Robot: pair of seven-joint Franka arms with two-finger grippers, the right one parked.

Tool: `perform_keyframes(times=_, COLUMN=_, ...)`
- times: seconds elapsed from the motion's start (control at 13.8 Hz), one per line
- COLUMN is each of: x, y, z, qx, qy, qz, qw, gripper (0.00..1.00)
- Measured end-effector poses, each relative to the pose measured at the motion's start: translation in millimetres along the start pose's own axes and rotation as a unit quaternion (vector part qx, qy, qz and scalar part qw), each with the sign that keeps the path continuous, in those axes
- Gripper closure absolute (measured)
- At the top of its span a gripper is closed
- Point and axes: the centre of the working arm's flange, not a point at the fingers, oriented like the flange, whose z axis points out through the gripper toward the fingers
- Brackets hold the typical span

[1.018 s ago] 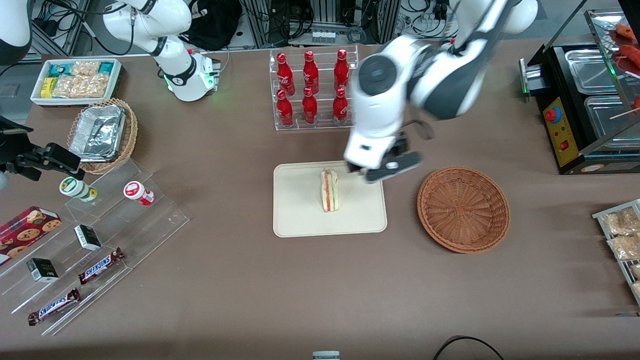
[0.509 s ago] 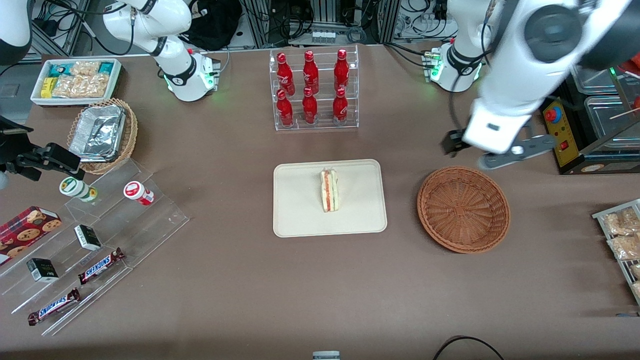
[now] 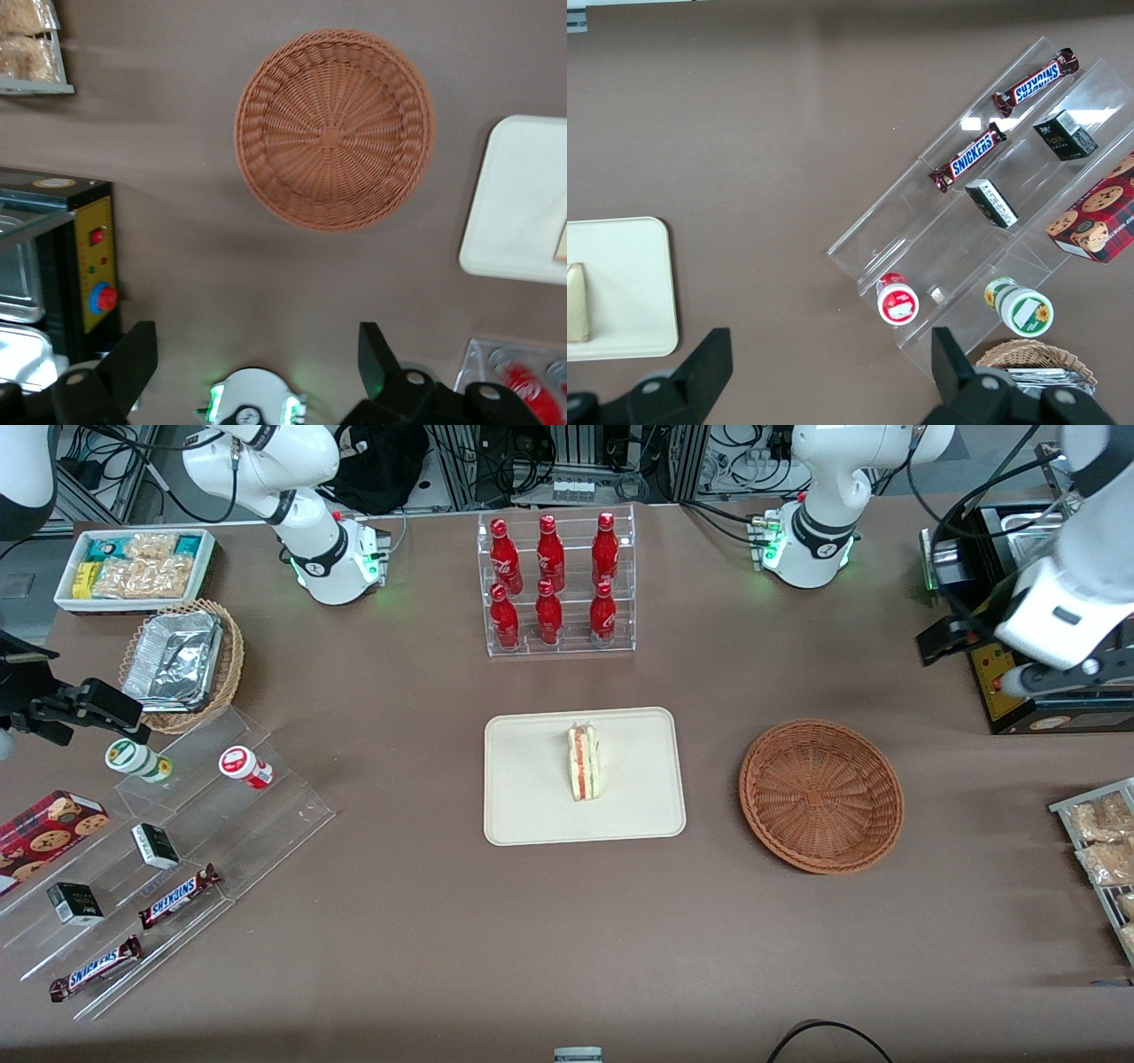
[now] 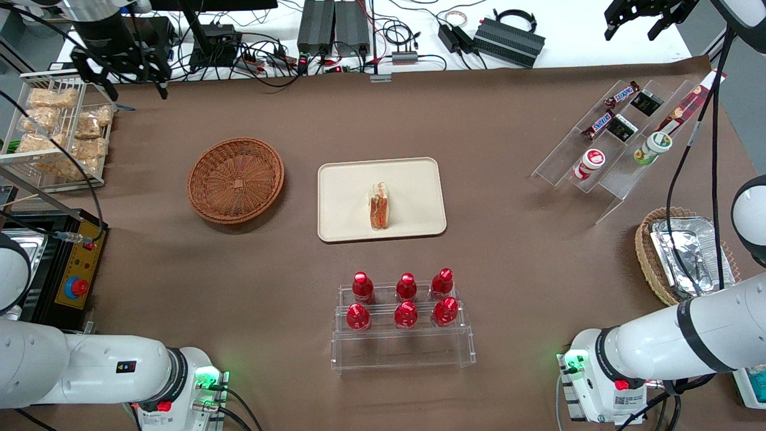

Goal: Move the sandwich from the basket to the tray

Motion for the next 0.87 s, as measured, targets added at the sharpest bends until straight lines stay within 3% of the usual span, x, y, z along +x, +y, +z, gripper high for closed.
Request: perform_keyframes(times=0.87, x=2, y=1, z=-6, qx=-0.001, qy=0.009, qz=0.022, qw=0.9997, gripper=0.00)
